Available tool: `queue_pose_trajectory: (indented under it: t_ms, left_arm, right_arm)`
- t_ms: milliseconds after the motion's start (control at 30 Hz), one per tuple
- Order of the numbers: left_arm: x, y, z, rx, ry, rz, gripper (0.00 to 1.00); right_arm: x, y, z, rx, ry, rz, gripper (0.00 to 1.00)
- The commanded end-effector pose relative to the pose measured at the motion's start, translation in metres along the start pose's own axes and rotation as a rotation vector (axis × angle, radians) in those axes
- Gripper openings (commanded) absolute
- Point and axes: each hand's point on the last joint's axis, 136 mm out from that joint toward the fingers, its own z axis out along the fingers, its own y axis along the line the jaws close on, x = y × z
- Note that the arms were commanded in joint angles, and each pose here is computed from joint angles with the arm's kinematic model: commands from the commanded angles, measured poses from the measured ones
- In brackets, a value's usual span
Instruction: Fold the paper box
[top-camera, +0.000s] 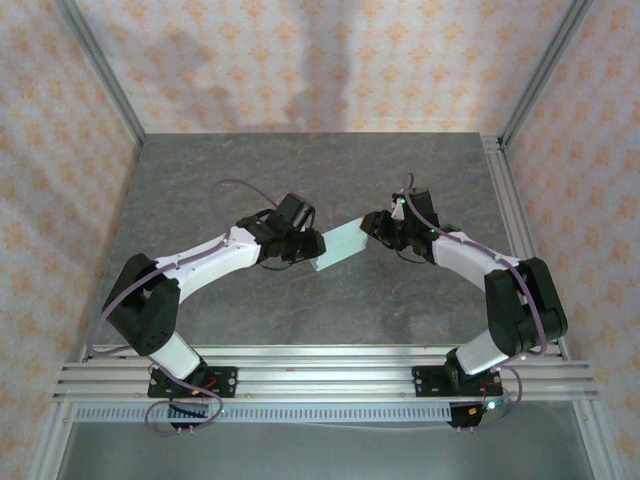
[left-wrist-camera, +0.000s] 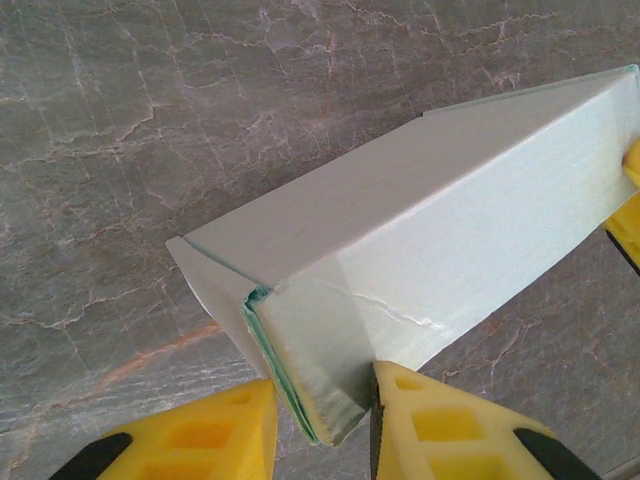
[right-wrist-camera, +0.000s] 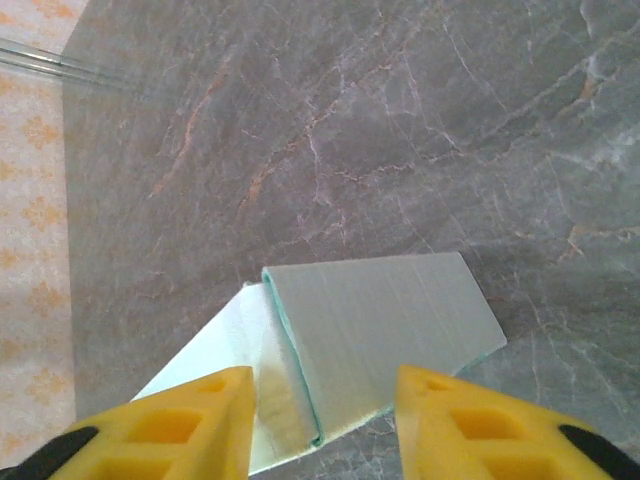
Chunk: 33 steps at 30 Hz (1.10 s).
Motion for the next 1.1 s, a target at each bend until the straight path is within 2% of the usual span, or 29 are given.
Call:
queue_pose_trajectory:
  t_ms: [0,100,333,400,500,667,733,900,1067]
  left_arm:
    - [0.025,0.044,0.017,-0.146,0.094,-0.004,0.29]
    - [0.024,0.044,0.017,-0.142,0.092,-0.005,0.29]
    - [0.025,0.044,0.019,-0.143,0.097,-0.002,0.29]
    - [0.024,0.042,0.021,-0.136,0.099,0.000,0.29]
    - [0.017,0.028,0.015,-0.067,0.068,0.013,0.31]
    - [-0.001,-0.001,-0.002,0.022,0.017,0.051,0.47]
    - [-0.008,-0.009,-0.009,0.043,-0.006,0.055,0.52]
    - [-0.029,-0.017,-0.031,0.039,-0.108,0.089,0.66]
    - [-0.027,0.000,-0.034,-0.016,-0.123,0.073,0.66]
  right_arm:
    - [-0.006,0.014,-0.001,-0.021,0.003,-0.013,0.43]
    - [-0.005,0.008,0.007,-0.013,0.020,0.003,0.43]
    - [0.011,-0.021,0.015,0.027,0.035,0.066,0.17]
    - [0.015,-0.026,0.015,0.036,0.044,0.070,0.15]
    - [0.016,-0.019,0.011,0.018,0.052,0.041,0.20]
    - [0.005,-0.004,0.002,0.008,0.041,-0.046,0.40]
    - [0.001,-0.001,0.003,0.012,0.038,-0.062,0.44]
    - [0.001,-0.010,0.012,0.044,0.055,-0.067,0.44]
    - [0.007,-0.021,0.018,0.068,0.072,-0.053,0.43]
